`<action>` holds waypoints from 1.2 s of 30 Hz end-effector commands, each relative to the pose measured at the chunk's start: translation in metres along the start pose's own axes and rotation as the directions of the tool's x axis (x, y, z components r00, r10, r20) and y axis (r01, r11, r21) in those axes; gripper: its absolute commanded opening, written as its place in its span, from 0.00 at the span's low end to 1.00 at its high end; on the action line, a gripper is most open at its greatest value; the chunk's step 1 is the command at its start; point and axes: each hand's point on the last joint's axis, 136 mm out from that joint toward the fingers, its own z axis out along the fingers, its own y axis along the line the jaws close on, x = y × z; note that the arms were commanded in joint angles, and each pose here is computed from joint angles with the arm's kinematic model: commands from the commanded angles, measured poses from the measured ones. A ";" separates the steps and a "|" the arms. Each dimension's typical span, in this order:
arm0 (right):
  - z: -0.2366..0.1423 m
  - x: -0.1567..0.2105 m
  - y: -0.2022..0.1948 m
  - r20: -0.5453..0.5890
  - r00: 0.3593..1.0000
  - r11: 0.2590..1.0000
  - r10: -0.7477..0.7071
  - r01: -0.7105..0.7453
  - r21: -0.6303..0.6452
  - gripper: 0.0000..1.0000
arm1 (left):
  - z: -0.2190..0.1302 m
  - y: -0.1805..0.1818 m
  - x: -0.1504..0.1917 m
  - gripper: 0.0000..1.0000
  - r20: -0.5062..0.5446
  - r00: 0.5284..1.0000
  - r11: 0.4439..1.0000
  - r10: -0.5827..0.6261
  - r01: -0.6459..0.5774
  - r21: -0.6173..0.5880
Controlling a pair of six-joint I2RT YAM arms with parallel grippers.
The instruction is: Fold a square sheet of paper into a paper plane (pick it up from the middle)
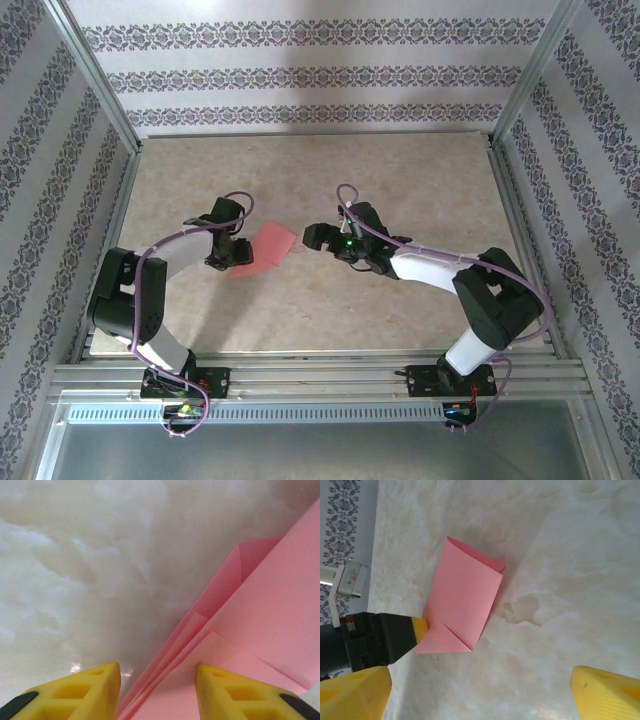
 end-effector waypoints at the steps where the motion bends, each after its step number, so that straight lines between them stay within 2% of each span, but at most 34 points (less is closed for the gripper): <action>1: 0.013 0.008 0.013 -0.050 0.998 0.999 0.040 -0.041 -0.034 0.91 | 0.002 0.001 -0.008 0.39 0.013 0.999 0.998 -0.053 0.053 0.025; 6: 0.028 0.020 0.014 -0.106 0.990 0.995 0.097 -0.097 0.001 0.88 | 0.010 0.002 -0.002 0.30 -0.040 0.996 0.995 -0.086 0.087 0.046; 16: 0.032 0.024 0.009 -0.122 0.986 0.993 0.118 -0.113 0.042 0.87 | 0.017 -0.024 0.010 0.27 -0.133 0.989 0.982 -0.061 0.083 0.168; 28: 0.009 0.009 -0.020 -0.002 0.977 0.975 0.213 -0.213 0.063 0.80 | 0.018 -0.083 0.027 0.23 -0.141 0.987 0.992 0.072 -0.056 0.115; 33: 0.005 0.012 -0.029 0.006 0.972 0.969 0.234 -0.233 0.076 0.73 | 0.014 -0.108 0.031 0.21 -0.135 0.986 0.988 0.095 -0.077 0.132; 36: 0.007 0.011 -0.028 -0.020 0.975 0.974 0.221 -0.219 0.060 0.62 | 0.010 -0.107 0.029 0.19 -0.121 0.989 0.991 0.087 -0.073 0.115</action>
